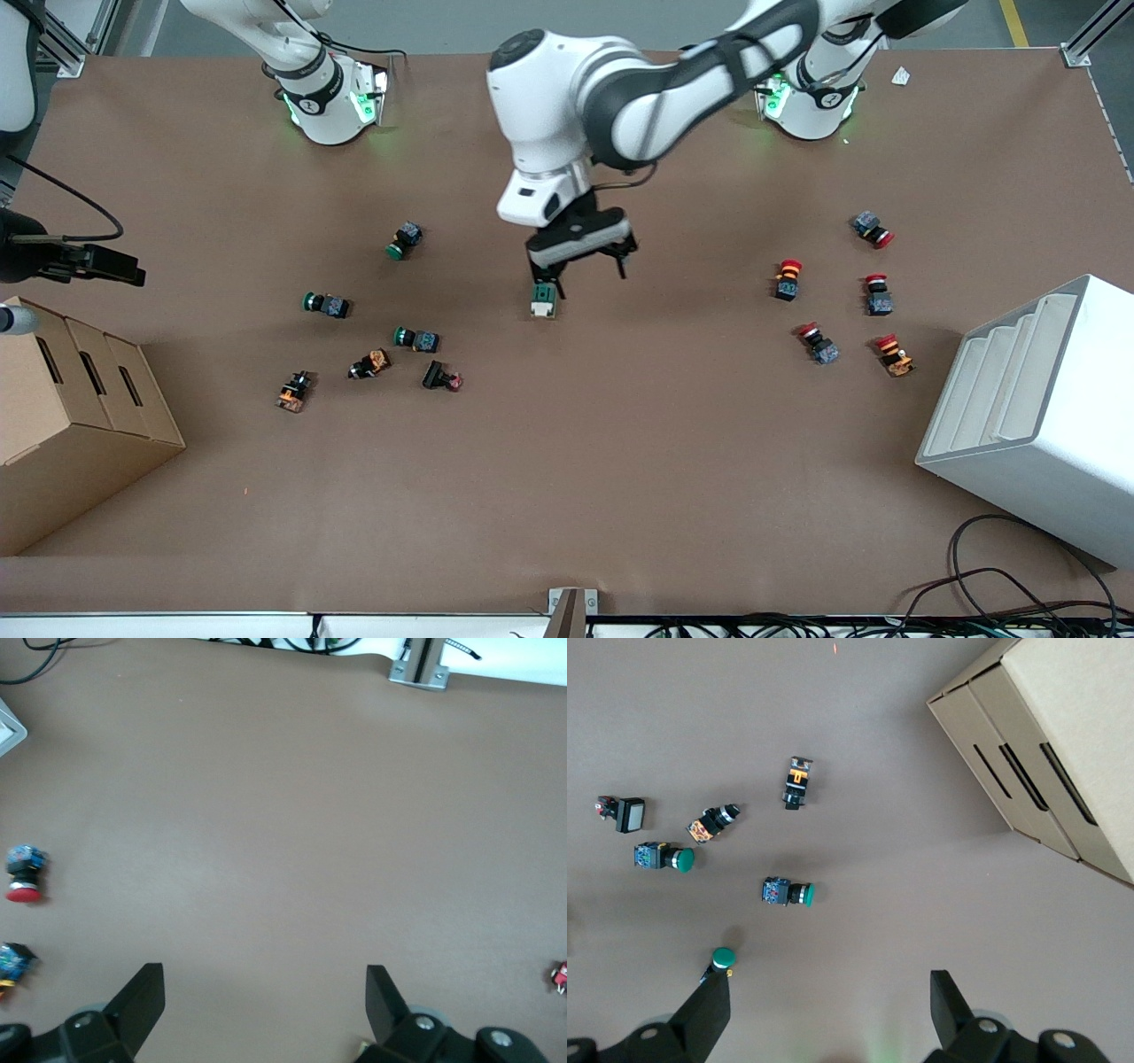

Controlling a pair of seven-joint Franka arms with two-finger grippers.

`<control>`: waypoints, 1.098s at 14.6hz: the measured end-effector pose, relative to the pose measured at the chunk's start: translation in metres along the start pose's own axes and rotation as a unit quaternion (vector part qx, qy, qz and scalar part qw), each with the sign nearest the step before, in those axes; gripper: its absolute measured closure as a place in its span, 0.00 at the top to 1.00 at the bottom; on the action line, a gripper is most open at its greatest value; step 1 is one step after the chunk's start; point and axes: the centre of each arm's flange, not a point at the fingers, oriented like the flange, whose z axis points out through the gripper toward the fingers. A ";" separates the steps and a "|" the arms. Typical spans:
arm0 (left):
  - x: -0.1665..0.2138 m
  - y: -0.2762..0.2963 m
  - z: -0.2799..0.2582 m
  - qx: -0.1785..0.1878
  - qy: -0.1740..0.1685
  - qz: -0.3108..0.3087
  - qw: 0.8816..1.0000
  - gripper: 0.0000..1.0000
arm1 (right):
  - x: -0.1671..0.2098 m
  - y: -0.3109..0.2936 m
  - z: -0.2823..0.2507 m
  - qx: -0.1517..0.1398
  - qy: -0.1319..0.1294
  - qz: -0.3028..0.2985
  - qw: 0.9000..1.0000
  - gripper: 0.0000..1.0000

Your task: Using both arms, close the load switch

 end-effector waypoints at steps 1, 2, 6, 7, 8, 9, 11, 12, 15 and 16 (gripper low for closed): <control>0.030 -0.020 -0.008 0.001 -0.016 0.004 1.000 1.00 | 0.001 -0.001 0.000 0.000 0.000 -0.001 1.000 1.00; 0.060 -0.044 -0.013 0.002 -0.031 0.010 0.999 1.00 | 0.001 -0.002 0.001 0.000 -0.001 -0.002 1.000 1.00; 0.156 -0.141 -0.025 -0.011 -0.076 0.013 0.997 1.00 | 0.000 -0.010 0.004 0.000 -0.013 -0.006 1.000 1.00; 0.171 -0.161 -0.028 -0.018 -0.086 0.017 0.996 1.00 | 0.000 -0.010 0.003 0.001 -0.014 -0.006 1.000 1.00; 0.184 -0.182 -0.032 -0.023 -0.097 0.017 0.995 1.00 | -0.001 -0.010 0.001 0.002 -0.014 -0.006 1.000 1.00; 0.197 -0.204 -0.036 -0.035 -0.115 0.014 0.993 1.00 | -0.003 -0.009 -0.002 0.004 -0.014 -0.006 1.000 1.00; 0.224 -0.259 -0.047 -0.074 -0.149 0.008 0.986 1.00 | -0.011 -0.005 -0.008 0.006 -0.015 -0.002 1.000 1.00; 0.236 -0.291 -0.050 -0.090 -0.160 0.012 0.983 1.00 | -0.018 -0.003 -0.011 0.007 -0.013 -0.001 1.000 1.00; 0.256 -0.377 -0.053 -0.110 -0.161 0.066 0.979 1.00 | -0.056 -0.001 -0.024 0.011 0.000 -0.001 1.000 1.00; 0.254 -0.391 -0.055 -0.109 -0.163 0.077 0.978 1.00 | -0.069 -0.001 -0.029 0.012 0.004 -0.002 1.000 1.00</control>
